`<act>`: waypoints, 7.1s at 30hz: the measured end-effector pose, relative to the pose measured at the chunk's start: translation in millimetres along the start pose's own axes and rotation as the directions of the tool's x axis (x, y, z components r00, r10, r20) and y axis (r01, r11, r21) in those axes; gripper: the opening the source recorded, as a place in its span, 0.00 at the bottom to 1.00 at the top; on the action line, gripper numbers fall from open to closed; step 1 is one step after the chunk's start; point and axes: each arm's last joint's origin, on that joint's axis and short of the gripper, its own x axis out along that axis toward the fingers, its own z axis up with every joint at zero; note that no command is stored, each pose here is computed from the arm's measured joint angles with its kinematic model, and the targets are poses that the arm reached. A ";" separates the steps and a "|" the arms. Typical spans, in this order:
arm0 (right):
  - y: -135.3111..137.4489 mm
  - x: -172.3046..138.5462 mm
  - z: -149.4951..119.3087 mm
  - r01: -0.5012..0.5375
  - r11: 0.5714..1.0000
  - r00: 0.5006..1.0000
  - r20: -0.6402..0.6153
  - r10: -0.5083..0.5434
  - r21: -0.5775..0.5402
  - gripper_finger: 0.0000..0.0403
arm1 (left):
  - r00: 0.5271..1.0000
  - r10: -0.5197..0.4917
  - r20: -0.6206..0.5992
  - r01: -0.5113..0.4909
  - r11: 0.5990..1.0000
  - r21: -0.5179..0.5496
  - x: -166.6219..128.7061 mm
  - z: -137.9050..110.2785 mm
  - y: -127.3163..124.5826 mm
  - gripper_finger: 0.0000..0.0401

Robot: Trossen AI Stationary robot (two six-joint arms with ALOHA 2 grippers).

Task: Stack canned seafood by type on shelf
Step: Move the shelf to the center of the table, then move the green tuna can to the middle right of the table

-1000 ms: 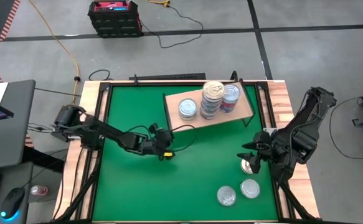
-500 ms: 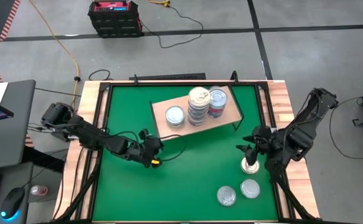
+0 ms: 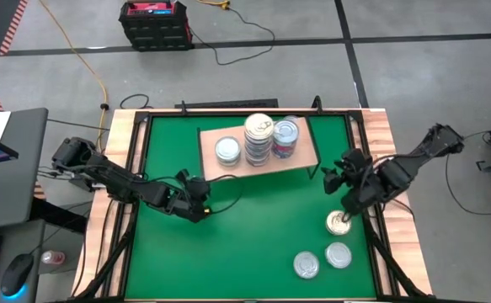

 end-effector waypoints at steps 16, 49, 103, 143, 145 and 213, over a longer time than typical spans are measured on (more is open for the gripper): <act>1.2 34.2 32.6 0.064 0.997 0.994 -0.083 -0.068 -0.049 0.68 | 0.999 0.050 0.008 -0.049 0.994 -0.096 -6.3 -3.6 4.2 0.47; 4.8 78.0 43.5 -0.126 0.992 0.932 -0.341 0.121 0.006 0.68 | 0.978 -0.171 0.118 0.201 0.922 -0.332 -73.1 -7.3 5.1 0.58; -9.8 71.9 94.4 -0.001 0.985 0.971 -0.237 0.042 0.170 0.68 | 0.890 -0.426 0.165 0.456 0.832 -0.315 -136.5 -0.6 97.8 0.58; -116.3 284.9 84.7 0.163 0.981 0.743 -0.641 -0.191 -0.105 0.68 | 0.921 -0.251 0.299 0.360 0.841 -0.403 -135.9 3.5 103.2 0.58; -109.5 273.7 80.6 0.151 0.980 0.707 -0.678 -0.199 -0.131 0.68 | 0.920 -0.263 0.291 0.367 0.839 -0.401 -135.9 3.3 102.9 0.58; -156.7 237.4 47.8 0.162 0.987 0.785 -0.607 -0.124 0.008 0.28 | 0.914 -0.291 0.282 0.387 0.833 -0.396 -136.4 3.7 101.5 0.58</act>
